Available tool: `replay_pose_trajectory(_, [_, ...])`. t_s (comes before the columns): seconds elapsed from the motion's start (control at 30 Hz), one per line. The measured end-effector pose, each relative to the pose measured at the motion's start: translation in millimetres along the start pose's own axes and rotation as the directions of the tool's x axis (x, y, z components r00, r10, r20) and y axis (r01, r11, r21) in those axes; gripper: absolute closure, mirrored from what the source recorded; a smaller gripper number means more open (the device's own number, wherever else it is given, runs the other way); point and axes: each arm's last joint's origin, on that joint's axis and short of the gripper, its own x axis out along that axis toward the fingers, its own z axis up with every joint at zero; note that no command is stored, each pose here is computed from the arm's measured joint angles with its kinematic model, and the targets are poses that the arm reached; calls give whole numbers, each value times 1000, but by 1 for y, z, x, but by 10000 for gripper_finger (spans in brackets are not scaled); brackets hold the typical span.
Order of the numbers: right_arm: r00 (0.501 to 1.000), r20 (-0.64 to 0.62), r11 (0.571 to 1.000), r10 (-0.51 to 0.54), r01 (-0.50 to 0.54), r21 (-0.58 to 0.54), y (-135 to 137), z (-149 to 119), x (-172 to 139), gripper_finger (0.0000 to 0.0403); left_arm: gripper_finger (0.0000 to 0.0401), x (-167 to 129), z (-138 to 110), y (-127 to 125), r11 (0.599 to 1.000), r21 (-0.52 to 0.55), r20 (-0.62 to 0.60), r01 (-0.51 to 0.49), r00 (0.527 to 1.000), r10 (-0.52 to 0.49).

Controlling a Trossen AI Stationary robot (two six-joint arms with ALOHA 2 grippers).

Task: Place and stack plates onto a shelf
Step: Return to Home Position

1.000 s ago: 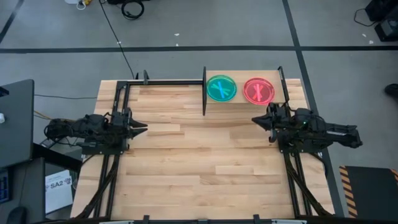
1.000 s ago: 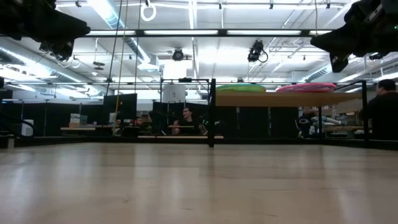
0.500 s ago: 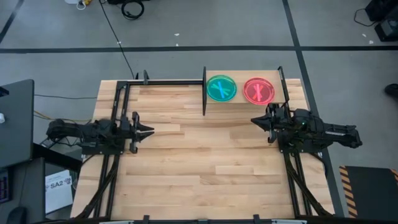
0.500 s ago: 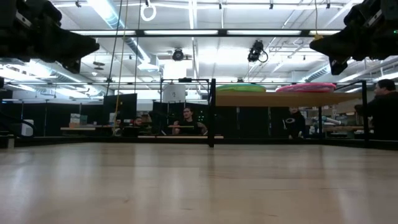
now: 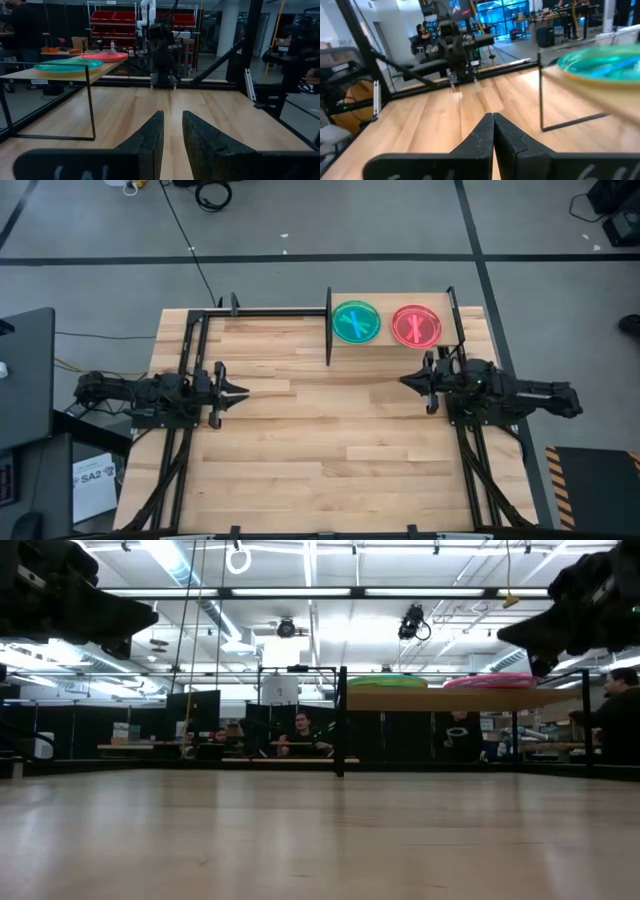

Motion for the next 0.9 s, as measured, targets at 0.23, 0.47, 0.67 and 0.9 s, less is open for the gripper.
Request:
replay_pose_trajectory(0.23, [998, 66, 998, 15, -11, -68, -1, -4, 5, 391, 323, 0, -1, 0, 1000, -10, -4, 2, 1000, -2])
replay_pose_trajectory(0.47, [1000, 17, 1000, -10, 10, 28, -3, -11, 6, 391, 323, 0, -1, 0, 1000, -11, -2, 2, 1000, -2])
replay_pose_trajectory(0.67, [1000, 17, 1000, -10, 10, 26, -3, -11, 6, 391, 323, 0, 1, 0, 1000, -14, 15, 3, 1000, -2])
replay_pose_trajectory(0.9, [1000, 22, 1000, -9, 9, 24, -2, -10, 6, 391, 323, 0, 2, 0, 1000, -18, 32, 3, 999, -3])
